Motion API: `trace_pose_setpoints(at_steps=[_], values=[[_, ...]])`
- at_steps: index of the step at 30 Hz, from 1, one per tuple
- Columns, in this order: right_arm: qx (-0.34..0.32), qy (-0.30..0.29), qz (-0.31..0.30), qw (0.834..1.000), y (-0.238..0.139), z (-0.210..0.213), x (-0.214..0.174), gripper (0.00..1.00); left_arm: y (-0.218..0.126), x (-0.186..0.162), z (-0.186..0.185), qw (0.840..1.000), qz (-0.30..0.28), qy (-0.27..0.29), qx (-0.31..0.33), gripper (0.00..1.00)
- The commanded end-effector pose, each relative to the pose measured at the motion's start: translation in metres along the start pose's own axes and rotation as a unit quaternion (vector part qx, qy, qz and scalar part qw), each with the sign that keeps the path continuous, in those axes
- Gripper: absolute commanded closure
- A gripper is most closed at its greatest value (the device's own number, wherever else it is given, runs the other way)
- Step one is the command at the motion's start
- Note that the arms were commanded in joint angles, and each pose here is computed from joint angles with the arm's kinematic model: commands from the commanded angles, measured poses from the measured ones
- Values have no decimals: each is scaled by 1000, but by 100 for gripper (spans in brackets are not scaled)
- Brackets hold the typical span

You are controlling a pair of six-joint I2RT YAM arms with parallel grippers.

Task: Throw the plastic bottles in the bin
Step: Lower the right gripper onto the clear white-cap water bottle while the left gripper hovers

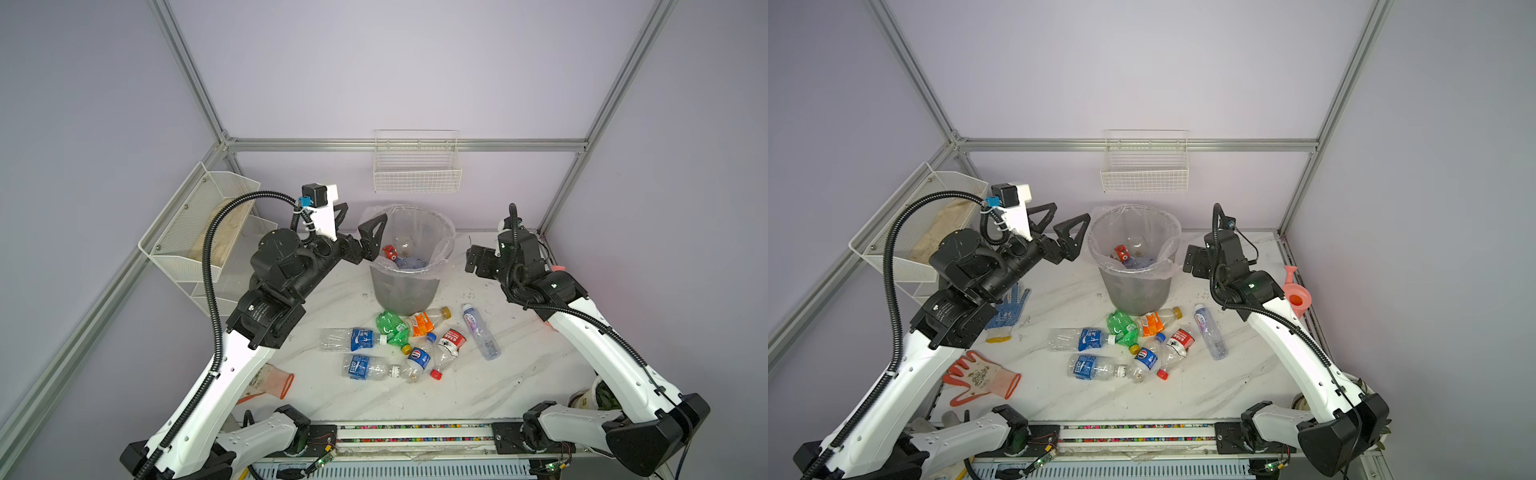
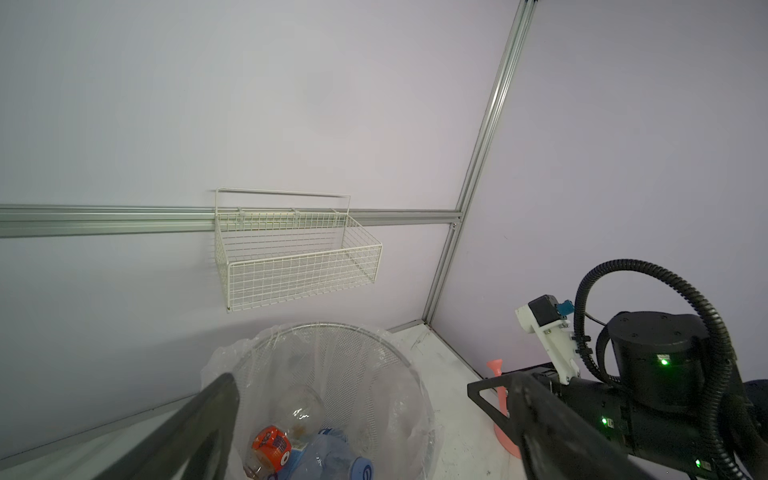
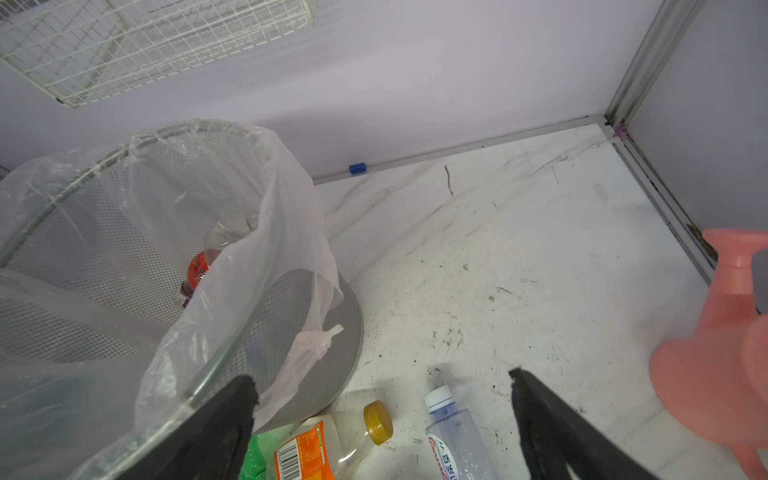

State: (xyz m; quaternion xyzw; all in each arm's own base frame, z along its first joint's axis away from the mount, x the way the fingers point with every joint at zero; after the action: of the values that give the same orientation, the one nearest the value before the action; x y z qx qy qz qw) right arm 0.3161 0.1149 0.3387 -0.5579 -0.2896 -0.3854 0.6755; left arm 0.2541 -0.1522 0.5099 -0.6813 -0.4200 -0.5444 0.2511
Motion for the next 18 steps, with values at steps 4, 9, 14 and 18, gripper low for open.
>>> trace_pose_setpoints(at_steps=[4,9,14,18], values=[[-56,20,60,996,23,-20,-30,3,-8,-24,11,1000,5,-18,21,0],[-72,23,108,991,39,-26,-57,3,-12,-36,16,999,16,-22,28,0],[-66,32,161,984,51,-29,-92,3,-13,-49,20,999,29,-29,34,0],[-74,32,184,980,53,-36,-113,3,-14,-62,25,998,40,-33,44,0]])
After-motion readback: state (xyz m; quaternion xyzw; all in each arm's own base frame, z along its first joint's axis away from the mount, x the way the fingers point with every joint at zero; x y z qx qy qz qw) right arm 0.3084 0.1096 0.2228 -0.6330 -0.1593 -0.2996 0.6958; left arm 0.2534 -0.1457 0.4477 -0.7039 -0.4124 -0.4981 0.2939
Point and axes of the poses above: each gripper's point midway between its finger pads, its own y axis out along the fingers, its own z axis along the line the jaws close on, x = y × z, the point moved 5 cm from there along -y, back along the fingers, and after that the axes turned 3 degrees about -y, right-handed, at the moved point
